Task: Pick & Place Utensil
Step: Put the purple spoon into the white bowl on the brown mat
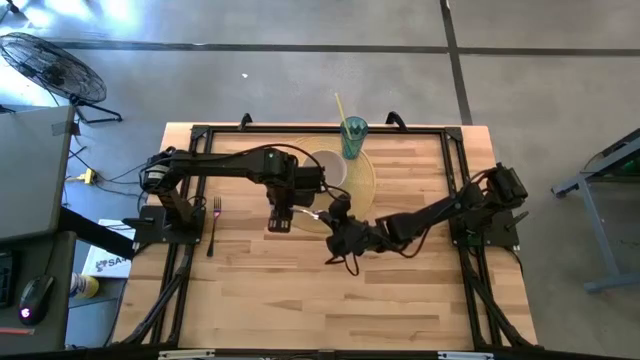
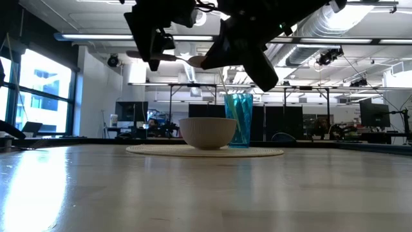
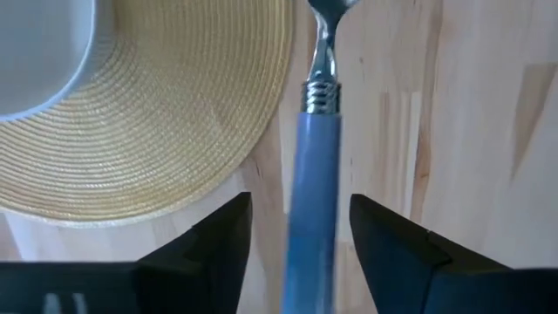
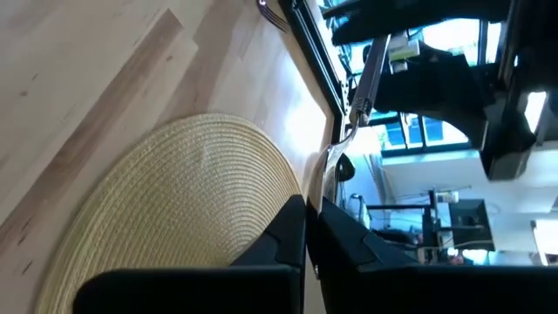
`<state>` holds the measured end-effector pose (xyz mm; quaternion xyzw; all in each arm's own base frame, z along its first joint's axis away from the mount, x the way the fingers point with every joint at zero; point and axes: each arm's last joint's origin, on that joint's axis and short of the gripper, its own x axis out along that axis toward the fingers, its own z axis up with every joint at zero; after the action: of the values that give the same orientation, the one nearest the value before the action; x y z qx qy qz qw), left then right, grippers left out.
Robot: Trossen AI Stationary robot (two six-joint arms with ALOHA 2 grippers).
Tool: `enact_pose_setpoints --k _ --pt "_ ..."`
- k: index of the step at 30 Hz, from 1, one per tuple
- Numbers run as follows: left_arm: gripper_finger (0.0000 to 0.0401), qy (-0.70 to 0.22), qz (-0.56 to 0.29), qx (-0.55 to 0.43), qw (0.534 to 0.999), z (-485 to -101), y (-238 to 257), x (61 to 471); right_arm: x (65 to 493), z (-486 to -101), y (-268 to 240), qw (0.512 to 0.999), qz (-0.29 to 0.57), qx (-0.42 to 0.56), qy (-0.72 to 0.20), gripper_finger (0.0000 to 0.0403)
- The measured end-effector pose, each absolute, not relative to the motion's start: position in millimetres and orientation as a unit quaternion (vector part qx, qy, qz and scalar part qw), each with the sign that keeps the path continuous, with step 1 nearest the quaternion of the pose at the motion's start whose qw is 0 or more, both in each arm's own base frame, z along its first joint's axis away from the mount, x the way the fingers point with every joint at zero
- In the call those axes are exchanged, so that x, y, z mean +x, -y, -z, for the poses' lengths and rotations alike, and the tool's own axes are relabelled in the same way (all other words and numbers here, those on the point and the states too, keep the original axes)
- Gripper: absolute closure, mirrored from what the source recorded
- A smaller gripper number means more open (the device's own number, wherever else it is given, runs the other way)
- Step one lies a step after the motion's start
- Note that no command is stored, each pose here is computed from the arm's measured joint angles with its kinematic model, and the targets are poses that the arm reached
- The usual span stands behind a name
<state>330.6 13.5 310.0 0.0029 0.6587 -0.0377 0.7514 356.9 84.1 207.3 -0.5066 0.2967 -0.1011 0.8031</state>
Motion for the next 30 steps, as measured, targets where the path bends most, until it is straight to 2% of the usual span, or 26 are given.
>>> enact_pose_setpoints --k 7,15,26,30 --pt "0.0242 -0.671 0.077 0.042 0.736 -309.5 -13.3 326.6 355.2 -207.9 -87.1 0.782 0.114 -0.533 -0.304 0.0399" --pt "0.0254 -0.677 0.06 0.059 0.731 -311.2 -14.6 323.5 353.8 -206.7 -88.9 0.78 0.117 -0.532 -0.308 0.04" --pt "0.0255 -0.68 0.049 0.017 0.731 -311.1 -26.3 321.8 353.6 -206.7 -88.5 0.779 0.121 -0.532 -0.31 0.04" --pt "0.0273 -0.678 0.056 -0.001 0.733 -311.2 -30.7 321.4 353.3 -206.0 -88.2 0.777 0.119 -0.533 -0.313 0.04"
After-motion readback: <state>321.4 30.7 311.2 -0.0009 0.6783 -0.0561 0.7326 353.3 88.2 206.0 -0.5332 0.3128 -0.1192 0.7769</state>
